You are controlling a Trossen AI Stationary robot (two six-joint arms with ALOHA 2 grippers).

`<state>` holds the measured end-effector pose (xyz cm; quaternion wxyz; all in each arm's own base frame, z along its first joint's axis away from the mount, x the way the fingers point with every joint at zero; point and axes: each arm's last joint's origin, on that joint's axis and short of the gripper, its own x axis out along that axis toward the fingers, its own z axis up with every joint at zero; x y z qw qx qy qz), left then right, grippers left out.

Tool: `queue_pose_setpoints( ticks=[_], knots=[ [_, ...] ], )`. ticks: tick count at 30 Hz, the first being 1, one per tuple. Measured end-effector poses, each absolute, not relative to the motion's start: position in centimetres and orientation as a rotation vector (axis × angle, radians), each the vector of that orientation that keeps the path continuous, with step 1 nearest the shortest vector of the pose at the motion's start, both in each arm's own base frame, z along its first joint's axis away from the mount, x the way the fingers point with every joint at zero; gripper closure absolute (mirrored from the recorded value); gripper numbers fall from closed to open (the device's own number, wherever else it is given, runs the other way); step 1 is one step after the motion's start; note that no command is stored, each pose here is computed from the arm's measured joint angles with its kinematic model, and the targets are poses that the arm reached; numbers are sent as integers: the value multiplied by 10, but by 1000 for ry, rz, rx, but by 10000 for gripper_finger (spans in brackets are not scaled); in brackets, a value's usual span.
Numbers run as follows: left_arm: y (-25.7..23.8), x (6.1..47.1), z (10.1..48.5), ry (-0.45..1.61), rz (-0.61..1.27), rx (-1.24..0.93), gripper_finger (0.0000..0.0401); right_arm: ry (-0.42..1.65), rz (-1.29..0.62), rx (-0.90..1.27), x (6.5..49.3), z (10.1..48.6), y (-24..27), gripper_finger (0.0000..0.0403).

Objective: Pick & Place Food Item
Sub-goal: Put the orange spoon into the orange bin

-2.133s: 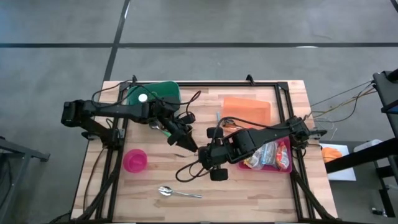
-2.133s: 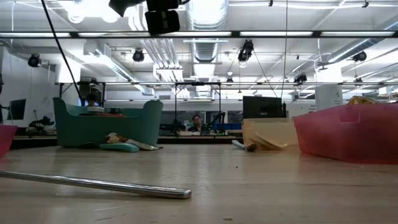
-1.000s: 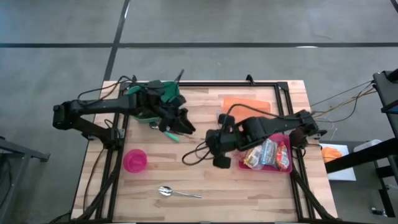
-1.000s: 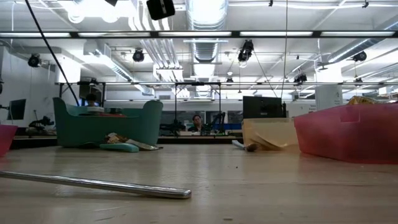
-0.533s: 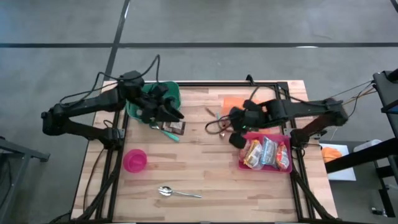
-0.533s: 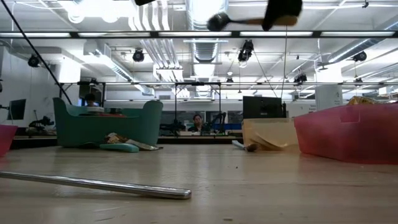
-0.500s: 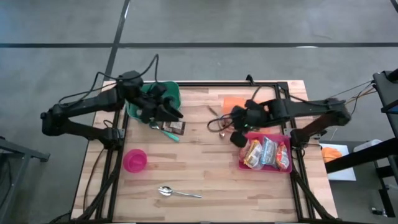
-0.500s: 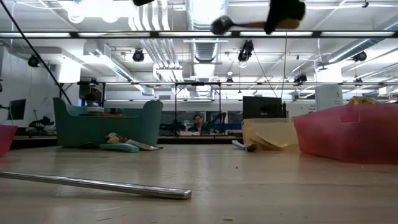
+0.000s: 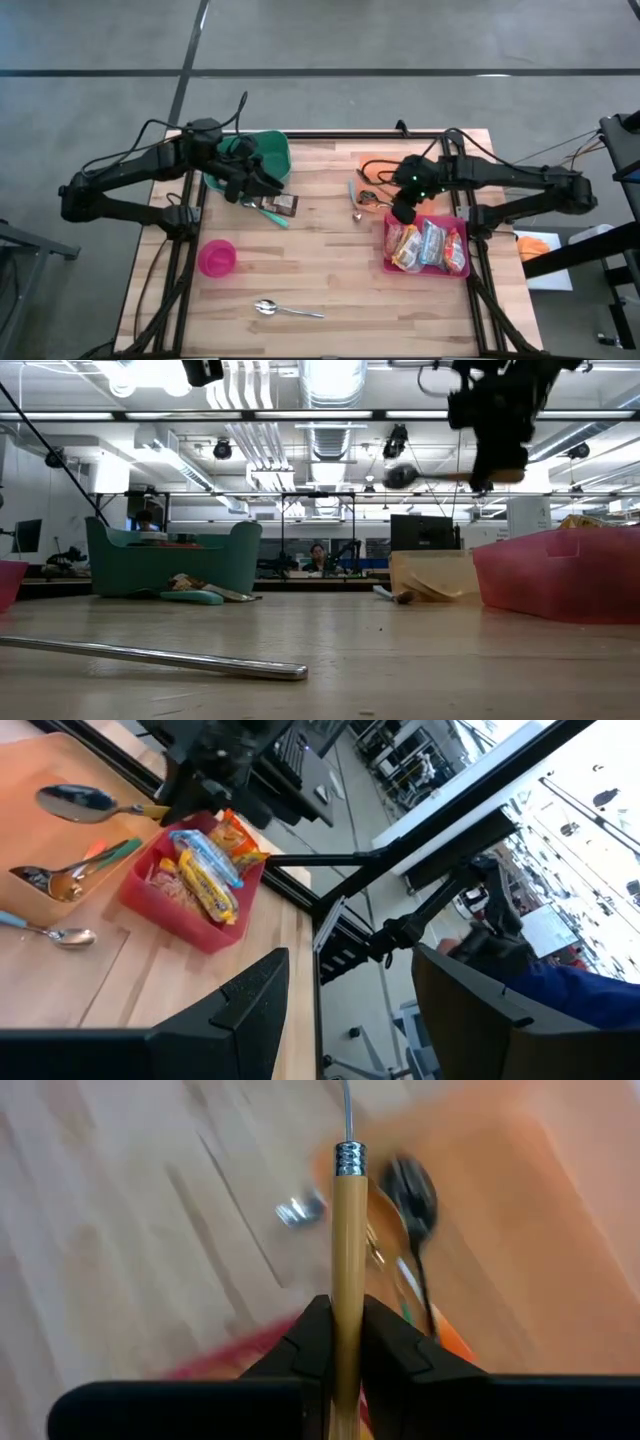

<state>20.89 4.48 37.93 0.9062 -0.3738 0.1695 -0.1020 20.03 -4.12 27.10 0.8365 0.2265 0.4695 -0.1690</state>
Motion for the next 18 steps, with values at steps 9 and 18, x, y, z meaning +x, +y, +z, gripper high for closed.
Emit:
queue_pose_setpoints(
  ticks=[9,18],
  knots=[
    [44,208,379,355,-209,-772,187,1079,-336,571,179,240,-77,378],
    [44,207,378,370,-205,-772,187,1097,-238,542,170,230,-88,378]
  ],
)
